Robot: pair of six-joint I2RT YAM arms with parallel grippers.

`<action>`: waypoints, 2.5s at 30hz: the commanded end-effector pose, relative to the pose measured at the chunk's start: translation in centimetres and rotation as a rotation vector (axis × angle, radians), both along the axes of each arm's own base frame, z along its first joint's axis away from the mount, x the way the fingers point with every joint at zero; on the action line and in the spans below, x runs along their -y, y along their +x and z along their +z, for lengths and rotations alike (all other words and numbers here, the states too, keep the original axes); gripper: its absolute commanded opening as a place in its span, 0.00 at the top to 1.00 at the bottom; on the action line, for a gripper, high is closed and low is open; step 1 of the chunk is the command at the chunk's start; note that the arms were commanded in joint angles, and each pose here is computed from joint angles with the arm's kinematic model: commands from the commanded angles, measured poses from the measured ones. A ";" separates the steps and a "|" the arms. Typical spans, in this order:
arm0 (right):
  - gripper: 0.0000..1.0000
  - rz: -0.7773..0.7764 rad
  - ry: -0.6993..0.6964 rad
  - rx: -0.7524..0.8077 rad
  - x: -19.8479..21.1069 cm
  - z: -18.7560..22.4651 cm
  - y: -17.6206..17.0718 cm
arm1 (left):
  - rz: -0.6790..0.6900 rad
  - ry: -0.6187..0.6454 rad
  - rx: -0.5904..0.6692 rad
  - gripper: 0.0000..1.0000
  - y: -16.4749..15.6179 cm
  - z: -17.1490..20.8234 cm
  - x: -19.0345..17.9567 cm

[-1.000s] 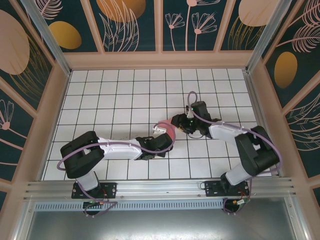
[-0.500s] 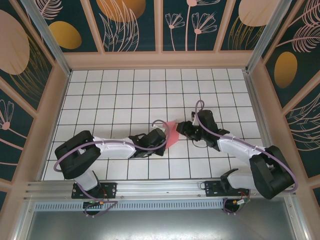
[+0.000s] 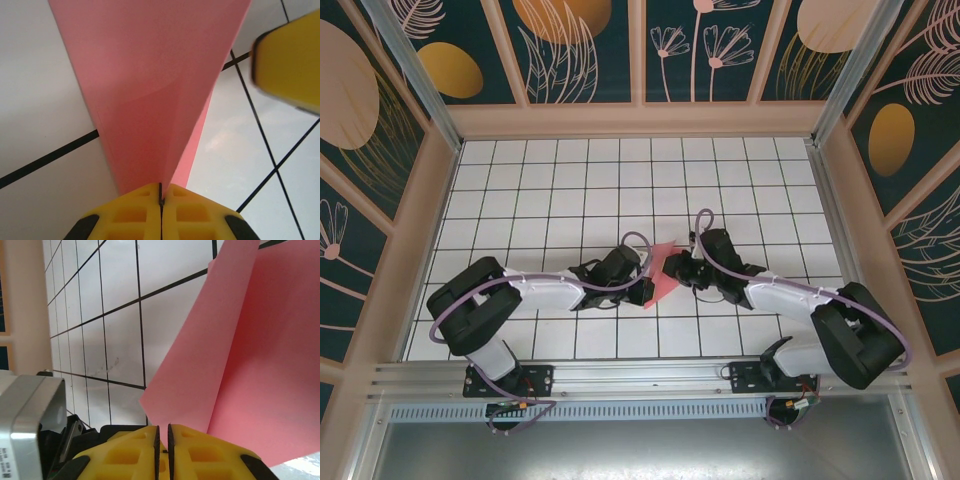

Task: Fold a paper plane with a square sheet of paper (pick it up from the middle)
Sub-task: Fourth fold the wing at the center of the table.

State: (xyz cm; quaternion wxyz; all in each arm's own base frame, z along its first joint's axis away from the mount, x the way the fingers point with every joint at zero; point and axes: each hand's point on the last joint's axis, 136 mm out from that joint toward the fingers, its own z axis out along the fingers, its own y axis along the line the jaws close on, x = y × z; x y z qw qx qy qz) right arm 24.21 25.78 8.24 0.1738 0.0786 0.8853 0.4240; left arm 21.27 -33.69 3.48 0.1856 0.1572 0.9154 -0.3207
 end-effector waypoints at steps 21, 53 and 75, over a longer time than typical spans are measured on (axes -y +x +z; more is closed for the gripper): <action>0.86 -0.064 -0.054 -0.036 0.4 -1.9 0.7 | 0.023 -0.114 -0.149 0.93 -0.9 -1.5 0.1; 0.86 -0.117 -0.117 -0.107 0.9 -4.9 1.3 | -0.014 -0.191 -0.316 0.91 -0.6 -2.4 1.1; 0.85 -0.122 -0.121 -0.064 1.7 -3.3 1.1 | 0.040 -0.216 -0.390 0.93 0.3 -2.3 1.2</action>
